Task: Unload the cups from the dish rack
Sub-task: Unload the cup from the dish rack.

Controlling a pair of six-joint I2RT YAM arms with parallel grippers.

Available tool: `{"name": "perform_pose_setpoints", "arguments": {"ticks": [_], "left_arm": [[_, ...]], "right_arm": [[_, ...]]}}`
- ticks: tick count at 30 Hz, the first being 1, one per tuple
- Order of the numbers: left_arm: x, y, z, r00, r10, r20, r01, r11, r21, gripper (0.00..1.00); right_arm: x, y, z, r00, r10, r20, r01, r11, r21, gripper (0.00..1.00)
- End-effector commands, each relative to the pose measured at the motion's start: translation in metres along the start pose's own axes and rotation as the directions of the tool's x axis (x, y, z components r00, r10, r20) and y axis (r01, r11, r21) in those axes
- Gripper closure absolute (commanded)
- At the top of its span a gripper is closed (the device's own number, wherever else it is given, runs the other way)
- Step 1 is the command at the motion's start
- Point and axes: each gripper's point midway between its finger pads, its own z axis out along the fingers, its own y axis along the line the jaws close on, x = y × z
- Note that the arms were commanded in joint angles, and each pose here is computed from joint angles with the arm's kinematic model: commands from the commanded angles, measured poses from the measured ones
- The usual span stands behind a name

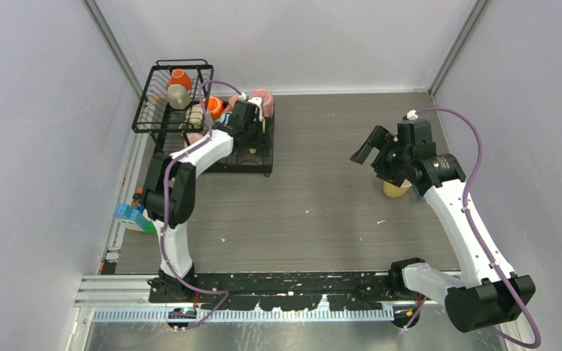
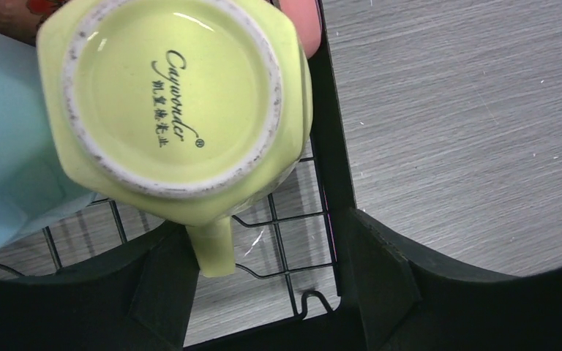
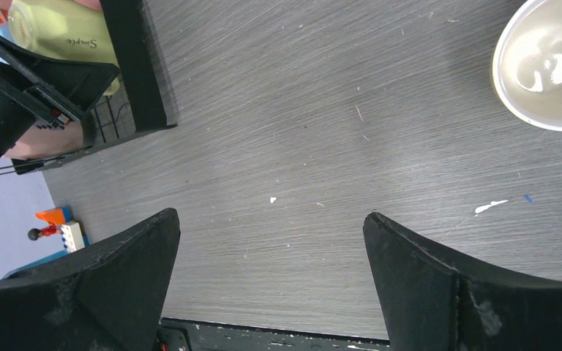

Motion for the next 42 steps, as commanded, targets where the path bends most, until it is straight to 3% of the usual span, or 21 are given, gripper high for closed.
{"name": "perform_pose_setpoints", "arguments": {"ticks": [1, 6, 14, 29, 32, 36, 42], "left_arm": [[-0.016, -0.008, -0.009, 0.997, -0.027, 0.078, 0.028, 1.000, -0.014, 0.32], [-0.013, 0.011, -0.009, 0.996, -0.041, 0.075, 0.051, 0.990, -0.134, 0.45], [-0.009, 0.031, -0.004, 0.999, -0.028, 0.040, 0.038, 0.967, -0.252, 0.54], [-0.003, 0.031, 0.009, 0.999, -0.043, 0.029, 0.049, 0.967, -0.250, 0.68], [-0.002, 0.030, 0.010, 0.999, -0.044, 0.031, 0.050, 0.969, -0.241, 0.77], [-0.004, 0.029, 0.009, 0.998, -0.040, 0.039, 0.049, 0.970, -0.237, 1.00], [-0.015, 0.024, -0.001, 0.997, -0.025, 0.075, 0.041, 0.975, -0.220, 1.00]], "right_arm": [[-0.004, 0.005, -0.003, 0.999, -0.019, 0.028, 0.020, 0.999, -0.034, 0.00], [-0.002, 0.004, 0.000, 0.999, -0.021, 0.025, 0.021, 0.999, -0.031, 0.00], [0.000, 0.003, 0.002, 1.000, -0.019, 0.021, 0.020, 0.999, -0.035, 0.00], [0.001, 0.000, 0.003, 0.999, -0.026, 0.020, 0.026, 0.999, -0.022, 0.00], [0.001, 0.000, 0.004, 1.000, -0.026, 0.016, 0.027, 0.999, -0.021, 0.00], [0.001, 0.001, 0.003, 0.999, -0.030, 0.016, 0.030, 0.999, -0.025, 0.00], [0.001, 0.002, 0.003, 0.999, -0.032, 0.016, 0.033, 0.999, -0.032, 0.00]]}}
